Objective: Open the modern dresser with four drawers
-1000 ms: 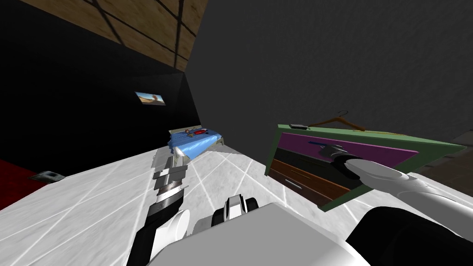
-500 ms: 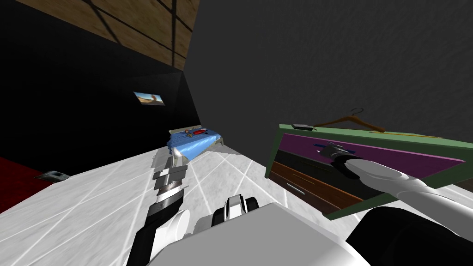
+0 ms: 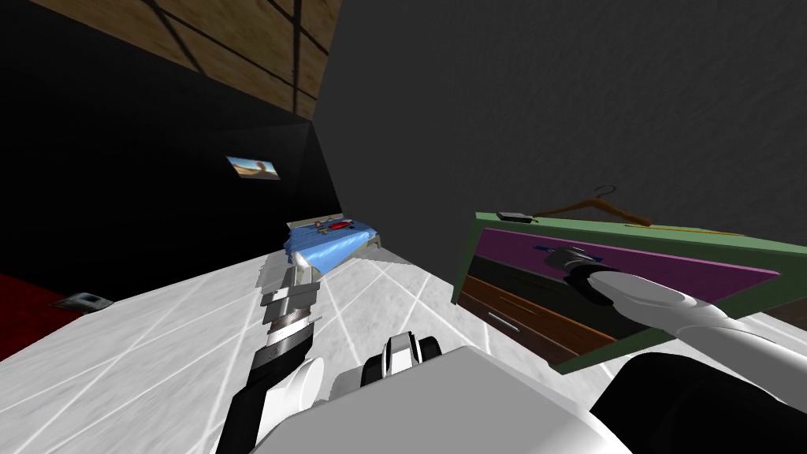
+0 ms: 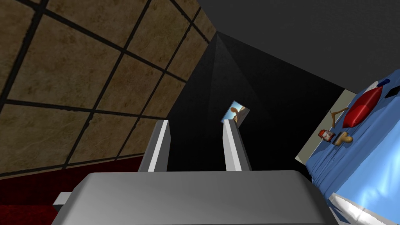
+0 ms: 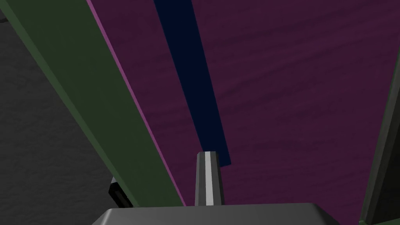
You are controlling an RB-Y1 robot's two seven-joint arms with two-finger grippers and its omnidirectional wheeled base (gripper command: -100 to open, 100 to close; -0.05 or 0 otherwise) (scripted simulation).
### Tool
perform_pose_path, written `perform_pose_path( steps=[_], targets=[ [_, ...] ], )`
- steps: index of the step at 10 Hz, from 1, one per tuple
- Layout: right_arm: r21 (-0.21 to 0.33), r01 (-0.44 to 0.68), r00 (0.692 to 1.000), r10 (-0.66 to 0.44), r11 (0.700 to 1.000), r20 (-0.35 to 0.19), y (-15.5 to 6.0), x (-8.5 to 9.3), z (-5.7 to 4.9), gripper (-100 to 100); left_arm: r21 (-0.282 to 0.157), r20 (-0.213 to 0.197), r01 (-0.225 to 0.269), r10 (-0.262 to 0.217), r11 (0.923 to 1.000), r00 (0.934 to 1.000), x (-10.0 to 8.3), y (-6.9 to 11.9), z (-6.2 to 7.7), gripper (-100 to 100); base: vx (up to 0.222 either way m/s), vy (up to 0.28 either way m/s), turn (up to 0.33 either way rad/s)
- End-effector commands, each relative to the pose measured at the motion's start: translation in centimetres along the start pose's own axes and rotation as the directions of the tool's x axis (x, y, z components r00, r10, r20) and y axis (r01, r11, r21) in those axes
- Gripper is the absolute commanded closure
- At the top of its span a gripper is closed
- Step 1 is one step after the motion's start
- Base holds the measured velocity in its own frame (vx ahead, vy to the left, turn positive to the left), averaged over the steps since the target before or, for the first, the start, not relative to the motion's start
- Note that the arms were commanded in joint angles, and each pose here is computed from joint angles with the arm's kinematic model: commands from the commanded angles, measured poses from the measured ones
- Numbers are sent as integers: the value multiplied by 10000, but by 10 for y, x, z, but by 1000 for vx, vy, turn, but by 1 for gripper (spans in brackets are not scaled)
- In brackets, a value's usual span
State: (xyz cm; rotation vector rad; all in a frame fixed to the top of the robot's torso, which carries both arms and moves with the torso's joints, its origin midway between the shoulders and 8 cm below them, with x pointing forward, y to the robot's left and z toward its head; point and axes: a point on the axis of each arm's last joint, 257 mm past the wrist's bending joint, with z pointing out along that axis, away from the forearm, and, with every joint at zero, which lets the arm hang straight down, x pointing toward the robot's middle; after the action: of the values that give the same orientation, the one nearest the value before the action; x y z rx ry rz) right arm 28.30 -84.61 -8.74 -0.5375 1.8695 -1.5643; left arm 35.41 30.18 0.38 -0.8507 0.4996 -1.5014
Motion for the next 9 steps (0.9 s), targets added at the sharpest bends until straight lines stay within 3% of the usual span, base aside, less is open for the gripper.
perform_pose_path(
  steps=[1,3,4,9],
  targets=[
    [-39,-6,10000,6,10000,98,0,-4,0,100,0,0,1,-1,10000,10000,0,0,0,0,-141,161,-34],
    [-46,-4,9999,5,10000,116,0,-5,0,100,1,0,1,-1,10000,10000,0,0,0,0,-99,103,-37],
    [-14,2,10000,-2,10000,49,0,-2,0,-100,0,-1,-2,2,10000,10000,0,0,0,0,39,-59,32],
    [-4,-38,10000,38,10000,-91,2,4,0,-100,-2,0,-6,6,10000,10000,0,0,0,0,91,-114,35]
  ],
)
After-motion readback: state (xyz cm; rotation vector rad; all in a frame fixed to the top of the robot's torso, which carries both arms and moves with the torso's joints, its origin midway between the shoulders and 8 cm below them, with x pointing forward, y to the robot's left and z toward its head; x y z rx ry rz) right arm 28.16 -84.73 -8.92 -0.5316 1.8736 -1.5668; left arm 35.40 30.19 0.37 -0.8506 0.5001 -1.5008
